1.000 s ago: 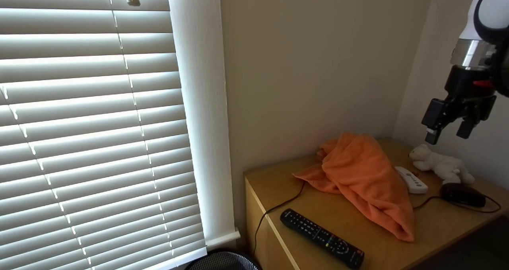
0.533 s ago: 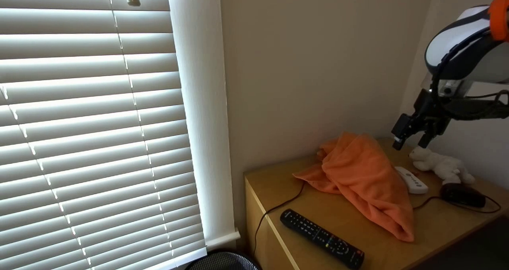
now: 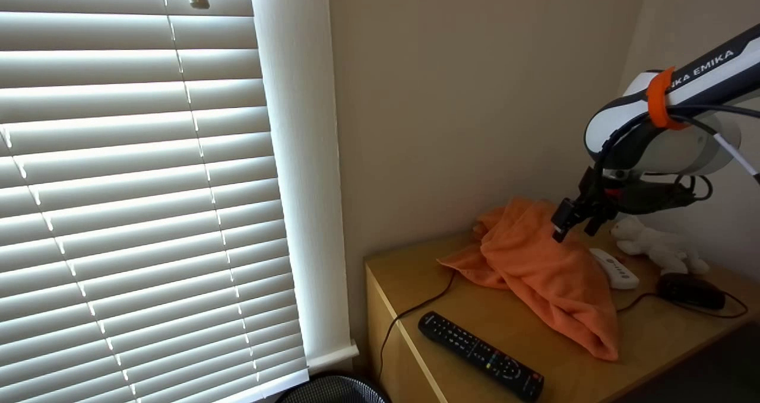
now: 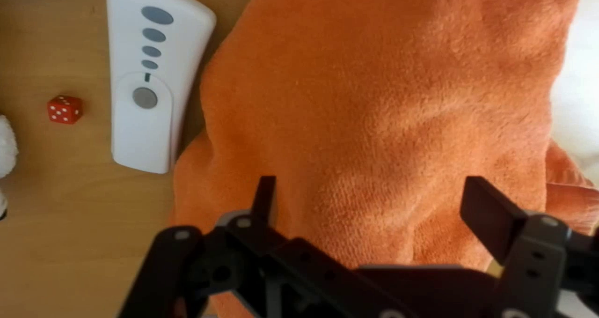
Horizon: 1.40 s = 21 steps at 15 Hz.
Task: Pick up the orange towel and put it in the top open drawer
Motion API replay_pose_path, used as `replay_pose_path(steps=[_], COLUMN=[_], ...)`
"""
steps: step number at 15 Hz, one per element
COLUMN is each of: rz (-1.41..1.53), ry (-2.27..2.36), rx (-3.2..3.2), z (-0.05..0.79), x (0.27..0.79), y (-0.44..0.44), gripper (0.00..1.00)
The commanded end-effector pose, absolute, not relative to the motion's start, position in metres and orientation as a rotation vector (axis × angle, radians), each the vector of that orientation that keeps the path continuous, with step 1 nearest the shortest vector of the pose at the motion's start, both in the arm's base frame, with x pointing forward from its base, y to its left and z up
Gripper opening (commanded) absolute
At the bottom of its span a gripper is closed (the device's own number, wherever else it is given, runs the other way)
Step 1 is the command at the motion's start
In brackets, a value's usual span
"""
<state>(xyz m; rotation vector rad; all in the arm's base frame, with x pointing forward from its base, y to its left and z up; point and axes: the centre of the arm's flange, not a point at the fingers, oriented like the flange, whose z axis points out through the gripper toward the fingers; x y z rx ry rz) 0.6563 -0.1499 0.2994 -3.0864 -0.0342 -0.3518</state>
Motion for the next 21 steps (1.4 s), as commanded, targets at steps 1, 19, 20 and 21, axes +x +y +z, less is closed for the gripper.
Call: replay_pose_path(steps=[1,19,20,21], rz=[-0.350,-0.198,-0.200,-0.204], ry=[-0.079,-0.077,-0.078,-0.075], rx=[-3.058,-3.016,-3.014,-3.011], z=[0.272,0.423,0.436,0.450], x=[0.679,0.596,0.582,0.570], y=[-0.162,-0.152,-0.150,-0.149], gripper=[0.81,0.04,0.04,0.04])
